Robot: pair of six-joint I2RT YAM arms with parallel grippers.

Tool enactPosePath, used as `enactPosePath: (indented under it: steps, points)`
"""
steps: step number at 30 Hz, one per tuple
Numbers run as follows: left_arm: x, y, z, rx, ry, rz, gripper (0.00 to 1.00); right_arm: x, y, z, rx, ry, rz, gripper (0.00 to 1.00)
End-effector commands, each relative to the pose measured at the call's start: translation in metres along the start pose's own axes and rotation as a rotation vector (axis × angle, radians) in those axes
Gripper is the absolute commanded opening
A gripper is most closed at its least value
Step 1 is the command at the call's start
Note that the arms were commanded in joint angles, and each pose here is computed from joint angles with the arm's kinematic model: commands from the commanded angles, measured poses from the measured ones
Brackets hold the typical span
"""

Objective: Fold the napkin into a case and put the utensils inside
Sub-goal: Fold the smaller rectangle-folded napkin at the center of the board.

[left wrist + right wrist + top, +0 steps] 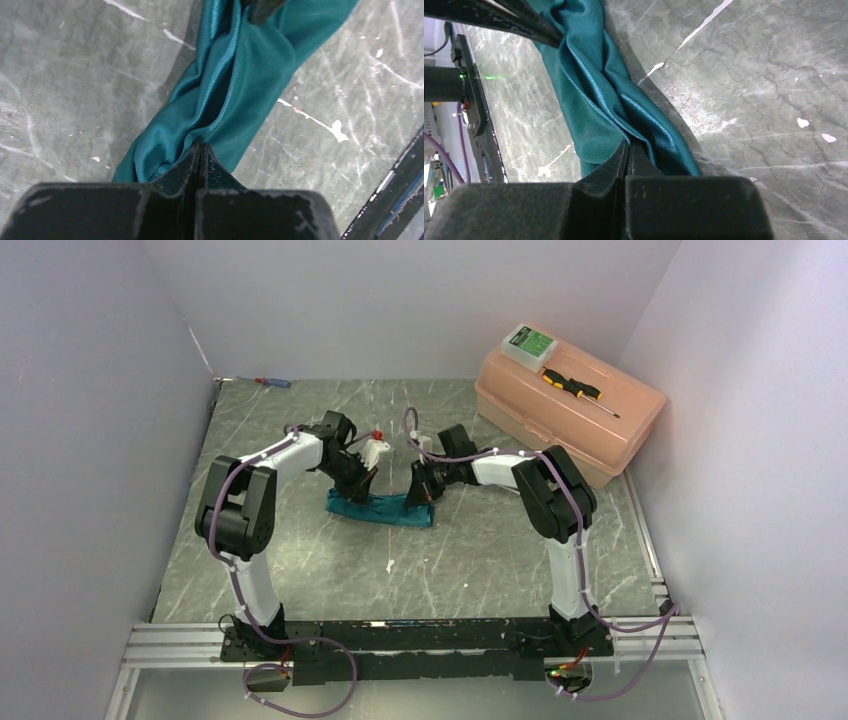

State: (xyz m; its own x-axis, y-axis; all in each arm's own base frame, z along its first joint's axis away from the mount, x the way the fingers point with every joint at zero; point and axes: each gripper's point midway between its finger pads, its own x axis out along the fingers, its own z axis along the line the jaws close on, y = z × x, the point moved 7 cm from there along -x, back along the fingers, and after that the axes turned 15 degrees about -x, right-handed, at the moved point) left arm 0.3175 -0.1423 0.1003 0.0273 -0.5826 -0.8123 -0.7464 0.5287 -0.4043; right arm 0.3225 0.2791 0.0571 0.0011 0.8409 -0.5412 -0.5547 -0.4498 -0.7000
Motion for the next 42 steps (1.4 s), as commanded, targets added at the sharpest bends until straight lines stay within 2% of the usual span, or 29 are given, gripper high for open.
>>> enactPosePath:
  steps: [1, 5, 9, 12, 15, 22, 23, 27, 29, 37, 42]
  points:
    - [0.007, -0.001, 0.013, -0.007, -0.088, -0.021, 0.03, 0.002, 0.033, 0.006, 0.040, 0.026, 0.118, 0.00]
    - [0.012, 0.003, 0.014, -0.024, -0.072, -0.011, 0.03, 0.001, 0.036, 0.008, 0.035, 0.027, 0.129, 0.04]
    - [0.017, 0.011, 0.017, -0.034, -0.084, 0.003, 0.03, -0.009, 0.021, 0.013, 0.010, 0.060, 0.095, 0.20]
    - [0.019, 0.015, 0.018, -0.042, -0.100, 0.005, 0.03, -0.026, -0.009, 0.023, -0.031, 0.132, -0.012, 0.27]
    - [0.019, 0.017, 0.019, -0.052, -0.123, 0.000, 0.03, -0.037, -0.040, 0.036, -0.054, 0.169, -0.187, 0.28]
    - [0.018, 0.021, 0.017, -0.093, -0.130, 0.003, 0.03, -0.015, -0.054, 0.070, -0.068, 0.178, -0.408, 0.27]
    - [0.018, 0.020, 0.016, -0.096, -0.131, 0.002, 0.03, -0.011, -0.055, 0.074, -0.071, 0.160, -0.439, 0.25]
    - [0.016, 0.018, 0.014, -0.115, -0.125, -0.009, 0.03, 0.011, -0.061, 0.080, -0.030, 0.109, -0.519, 0.03]
    - [0.015, 0.017, 0.013, -0.122, -0.123, -0.012, 0.03, 0.018, -0.064, 0.076, -0.015, 0.116, -0.573, 0.00]
    - [0.005, 0.008, 0.013, -0.149, -0.139, -0.039, 0.03, 0.042, -0.031, 0.044, 0.067, 0.234, -0.526, 0.00]
    - [-0.019, -0.011, 0.005, -0.159, -0.126, -0.078, 0.08, 0.052, -0.015, 0.037, 0.070, 0.254, -0.469, 0.00]
